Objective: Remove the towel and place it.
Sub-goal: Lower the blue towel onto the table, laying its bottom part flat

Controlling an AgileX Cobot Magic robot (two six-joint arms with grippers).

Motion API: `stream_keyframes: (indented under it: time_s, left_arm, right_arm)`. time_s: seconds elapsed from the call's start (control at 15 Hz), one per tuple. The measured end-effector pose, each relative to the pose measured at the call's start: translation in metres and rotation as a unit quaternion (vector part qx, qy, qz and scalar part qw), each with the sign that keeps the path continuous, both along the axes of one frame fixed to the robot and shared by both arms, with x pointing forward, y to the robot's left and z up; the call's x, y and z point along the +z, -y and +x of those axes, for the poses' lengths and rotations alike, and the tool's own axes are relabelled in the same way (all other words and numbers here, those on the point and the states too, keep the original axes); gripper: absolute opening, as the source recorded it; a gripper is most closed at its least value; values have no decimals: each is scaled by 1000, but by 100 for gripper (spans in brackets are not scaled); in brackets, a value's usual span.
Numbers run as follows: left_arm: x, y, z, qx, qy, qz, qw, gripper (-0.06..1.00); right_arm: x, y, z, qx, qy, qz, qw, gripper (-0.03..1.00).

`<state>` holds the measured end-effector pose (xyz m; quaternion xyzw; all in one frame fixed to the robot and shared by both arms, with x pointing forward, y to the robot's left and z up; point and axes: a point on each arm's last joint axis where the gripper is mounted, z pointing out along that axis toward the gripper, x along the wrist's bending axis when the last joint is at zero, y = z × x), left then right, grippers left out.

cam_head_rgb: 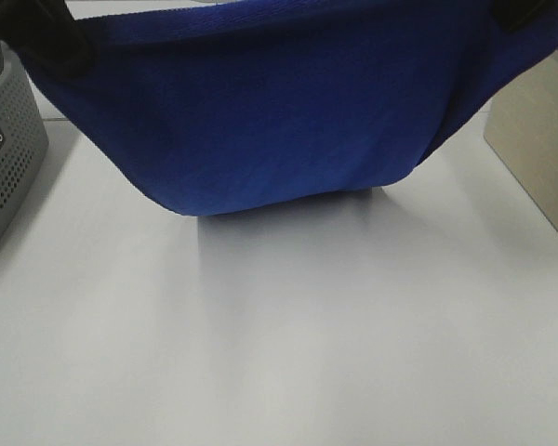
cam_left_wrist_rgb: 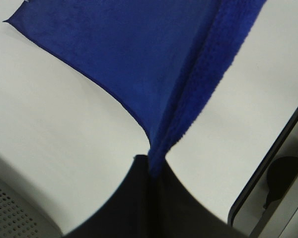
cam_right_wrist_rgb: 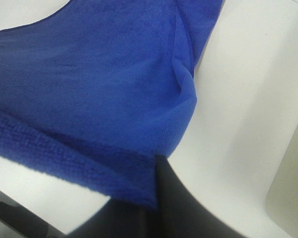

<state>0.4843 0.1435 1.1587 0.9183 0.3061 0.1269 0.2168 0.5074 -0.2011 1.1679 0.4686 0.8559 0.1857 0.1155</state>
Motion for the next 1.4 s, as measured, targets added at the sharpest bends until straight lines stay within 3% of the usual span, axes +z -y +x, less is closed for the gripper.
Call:
stream_keyframes:
  time_s: [0.6,0.8,1.13,1.4]
  left_arm:
    - [-10,1,-9,6,-35,-20,999,0]
    - [-3,-3,-15,14,-28,-31,999,0]
    - [59,-38,-77,20,72,-116,990,0]
    - [110,-68,-136,1,162,-207,965,0]
  right_arm:
    - [-22,3,-10,1,-37,-11,999,2]
    - [-13,2,-18,4,-28,11,1000,2]
    - [51,18,-95,23,81,103,991,2]
    - [117,30,-165,60,212,195,956,2]
